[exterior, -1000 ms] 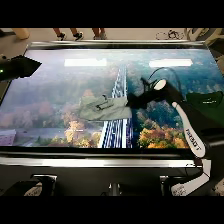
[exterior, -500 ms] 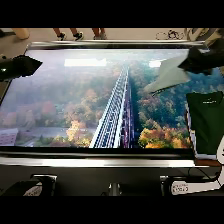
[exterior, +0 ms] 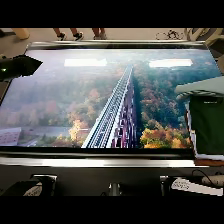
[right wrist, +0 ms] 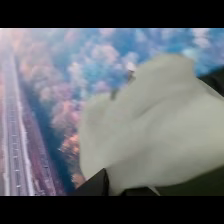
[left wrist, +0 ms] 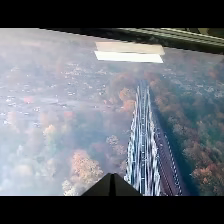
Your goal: Fold the shirts.
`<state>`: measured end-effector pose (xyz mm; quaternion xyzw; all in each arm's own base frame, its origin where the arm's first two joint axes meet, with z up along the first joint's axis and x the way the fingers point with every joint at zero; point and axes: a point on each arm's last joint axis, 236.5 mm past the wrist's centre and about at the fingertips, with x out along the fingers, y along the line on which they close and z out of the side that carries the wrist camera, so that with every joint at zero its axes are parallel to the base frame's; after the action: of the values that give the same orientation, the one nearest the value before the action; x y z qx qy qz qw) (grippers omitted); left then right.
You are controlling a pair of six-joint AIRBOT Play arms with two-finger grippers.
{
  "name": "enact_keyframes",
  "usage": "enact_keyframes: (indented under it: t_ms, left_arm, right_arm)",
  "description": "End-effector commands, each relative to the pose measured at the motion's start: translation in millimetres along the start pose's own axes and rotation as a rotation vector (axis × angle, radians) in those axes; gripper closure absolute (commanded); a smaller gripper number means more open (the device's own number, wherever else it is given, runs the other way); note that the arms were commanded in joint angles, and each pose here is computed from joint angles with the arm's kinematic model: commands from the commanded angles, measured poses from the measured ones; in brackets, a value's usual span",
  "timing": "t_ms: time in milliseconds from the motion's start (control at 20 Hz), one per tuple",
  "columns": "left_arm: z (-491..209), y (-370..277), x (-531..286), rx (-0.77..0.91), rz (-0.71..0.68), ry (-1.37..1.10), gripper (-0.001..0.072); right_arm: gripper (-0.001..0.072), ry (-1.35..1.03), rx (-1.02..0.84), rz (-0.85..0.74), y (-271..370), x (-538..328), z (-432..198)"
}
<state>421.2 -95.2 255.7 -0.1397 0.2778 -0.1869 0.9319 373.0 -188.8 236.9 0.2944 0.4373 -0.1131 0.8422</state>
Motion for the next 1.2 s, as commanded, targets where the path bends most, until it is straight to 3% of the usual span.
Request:
enact_keyframes:
  t_ms: [0, 200, 350, 750, 800, 900, 1000, 1150]
  left_arm:
    - [1, 0, 0, 0.026, 0.0, -0.004, 0.0682]
    - [1, 0, 0, 0.052, 0.0, -0.004, 0.0682]
    - [1, 0, 0, 0.055, 0.0, -0.004, 0.0681]
    - [1, 0, 0, 0.055, 0.0, -0.004, 0.0682]
    - [1, 0, 0, 0.055, 0.0, -0.004, 0.0682]
    - [1, 0, 0, 0.055, 0.0, -0.004, 0.0681]
    - [1, 0, 0, 0.054, 0.0, -0.004, 0.0681]
    - [1, 0, 0, 0.054, 0.0, -0.003, 0.0682]
  right_arm:
    - [0.0682, 0.075, 0.144, -0.241, -66, -34, -36]
    - [0.0681, 0.2, 0.308, -0.507, -133, -28, -87]
    - [0.0681, 0.331, 0.425, -0.533, -153, 12, -129]
    - [0.0658, 0.377, 0.561, -0.559, -170, 53, -157]
    - [0.0532, 0.38, 0.562, -0.567, -173, 54, -159]
    - [0.0127, 0.381, 0.549, -0.573, -175, 53, -159]
    - [0.0004, 0.408, 0.495, -0.561, -173, 49, -161]
    - [0.0003, 0.362, 0.456, -0.601, -175, 27, -144]
